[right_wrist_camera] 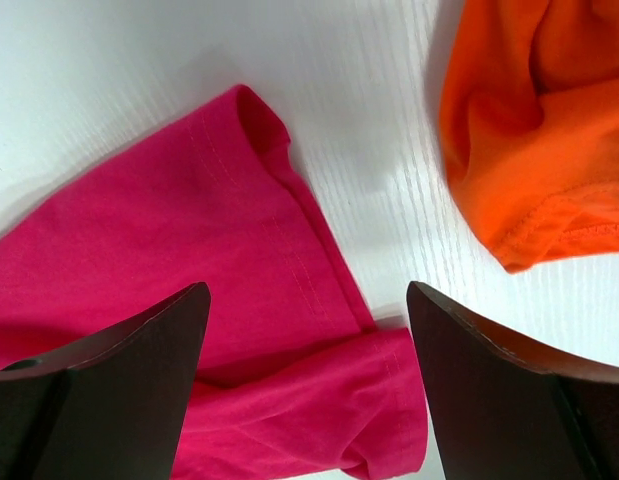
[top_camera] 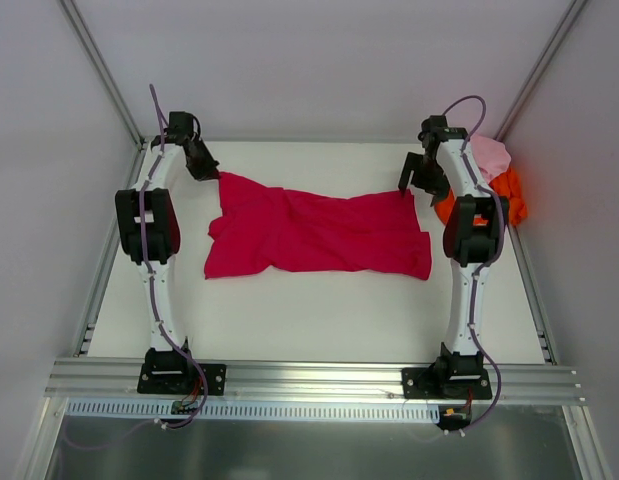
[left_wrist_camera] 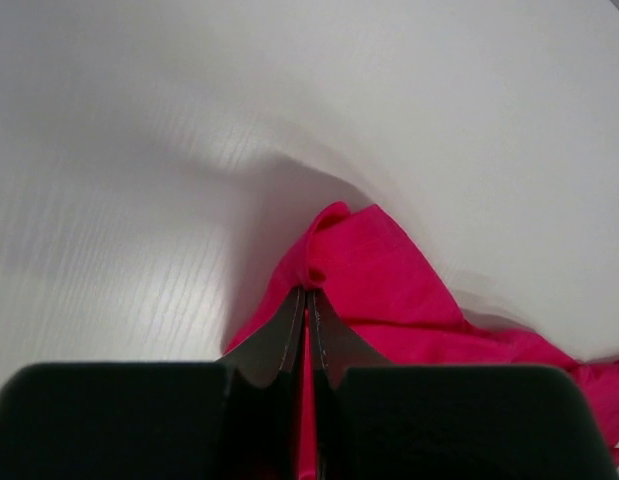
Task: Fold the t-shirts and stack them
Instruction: Grap the side of the flattened tshirt furthest away from the robot with both arms
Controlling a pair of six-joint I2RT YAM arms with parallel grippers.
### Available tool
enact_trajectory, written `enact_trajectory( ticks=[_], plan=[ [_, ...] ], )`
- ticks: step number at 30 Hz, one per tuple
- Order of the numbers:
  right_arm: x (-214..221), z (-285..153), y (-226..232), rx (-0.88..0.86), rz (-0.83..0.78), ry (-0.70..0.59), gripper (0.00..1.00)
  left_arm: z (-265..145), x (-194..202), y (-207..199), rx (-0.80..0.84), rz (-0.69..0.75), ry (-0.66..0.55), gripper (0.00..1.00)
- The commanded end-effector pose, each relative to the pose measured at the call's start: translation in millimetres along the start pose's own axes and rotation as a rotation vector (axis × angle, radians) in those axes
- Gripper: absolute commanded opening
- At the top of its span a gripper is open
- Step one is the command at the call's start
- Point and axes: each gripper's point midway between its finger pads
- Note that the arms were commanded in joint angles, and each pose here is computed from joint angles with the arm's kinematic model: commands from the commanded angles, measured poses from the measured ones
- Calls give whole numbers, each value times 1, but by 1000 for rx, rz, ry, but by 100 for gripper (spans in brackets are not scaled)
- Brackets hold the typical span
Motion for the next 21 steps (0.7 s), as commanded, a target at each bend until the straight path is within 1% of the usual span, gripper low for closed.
enact_trajectory(
  ticks=[1, 3, 4, 8, 16, 19, 21],
  plan=[
    [-19, -1, -3, -40, 5, -54, 85, -40, -17, -12, 25, 32, -58, 0],
    [-19, 6, 1, -85, 17, -50, 85, -42, -15, -13, 29, 36, -56, 0],
    [-21, 6, 9, -136, 19, -51, 85, -44, -15, -12, 24, 34, -57, 0],
    [-32, 9, 28, -253, 4, -83, 85, -51, -13, -13, 23, 39, -51, 0],
    [-40, 27, 40, -346, 26, -88, 84, -73, -7, -15, 42, 57, -53, 0],
    [-43, 27, 41, -357, 16, -105, 80, -79, -6, -15, 39, 64, -61, 0],
    [-44, 26, 39, -347, 3, -111, 71, -80, -6, -14, 36, 68, -64, 0]
  ],
)
Point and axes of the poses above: each gripper's point midway between its finger pads, its own z axis out along the fingers, its own y axis along the line the jaws close on, x = y × z, and after that the axes turned 12 degrees about -z, right-handed
